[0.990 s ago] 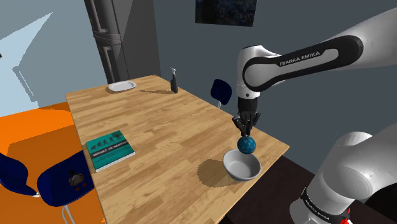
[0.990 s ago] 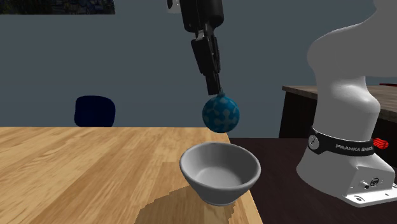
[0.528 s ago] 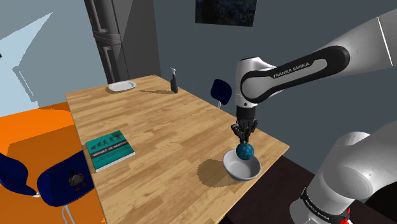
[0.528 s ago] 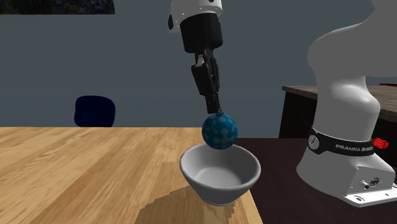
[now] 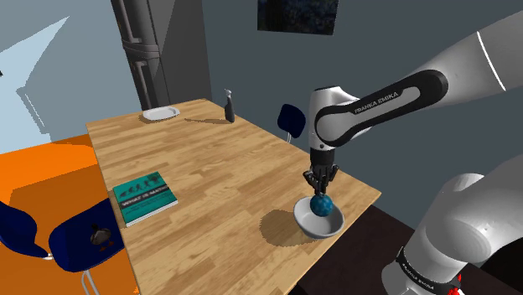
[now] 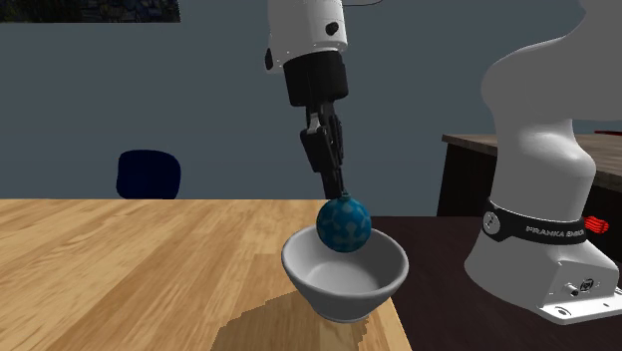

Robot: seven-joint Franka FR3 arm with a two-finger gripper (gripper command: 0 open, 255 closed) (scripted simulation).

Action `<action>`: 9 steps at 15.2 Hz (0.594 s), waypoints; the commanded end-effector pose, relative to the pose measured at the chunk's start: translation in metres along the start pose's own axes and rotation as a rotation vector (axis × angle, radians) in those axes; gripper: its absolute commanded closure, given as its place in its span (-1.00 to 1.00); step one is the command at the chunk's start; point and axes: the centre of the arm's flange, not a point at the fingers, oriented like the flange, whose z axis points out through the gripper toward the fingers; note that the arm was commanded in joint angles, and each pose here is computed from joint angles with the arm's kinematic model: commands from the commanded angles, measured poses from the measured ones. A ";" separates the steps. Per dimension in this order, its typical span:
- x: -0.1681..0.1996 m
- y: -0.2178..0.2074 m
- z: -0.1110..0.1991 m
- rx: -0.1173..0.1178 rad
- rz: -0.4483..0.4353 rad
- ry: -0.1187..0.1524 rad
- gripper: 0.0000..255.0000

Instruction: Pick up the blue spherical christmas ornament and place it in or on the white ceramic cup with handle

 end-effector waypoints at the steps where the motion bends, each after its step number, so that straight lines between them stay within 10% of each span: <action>1: 0.000 0.000 0.001 0.000 0.000 0.000 1.00; 5: 0.000 0.000 0.001 0.000 0.000 0.000 1.00; 6: 0.000 0.000 0.001 0.000 0.000 0.000 -1.00; 9: 0.000 0.000 0.001 0.000 0.000 0.000 -1.00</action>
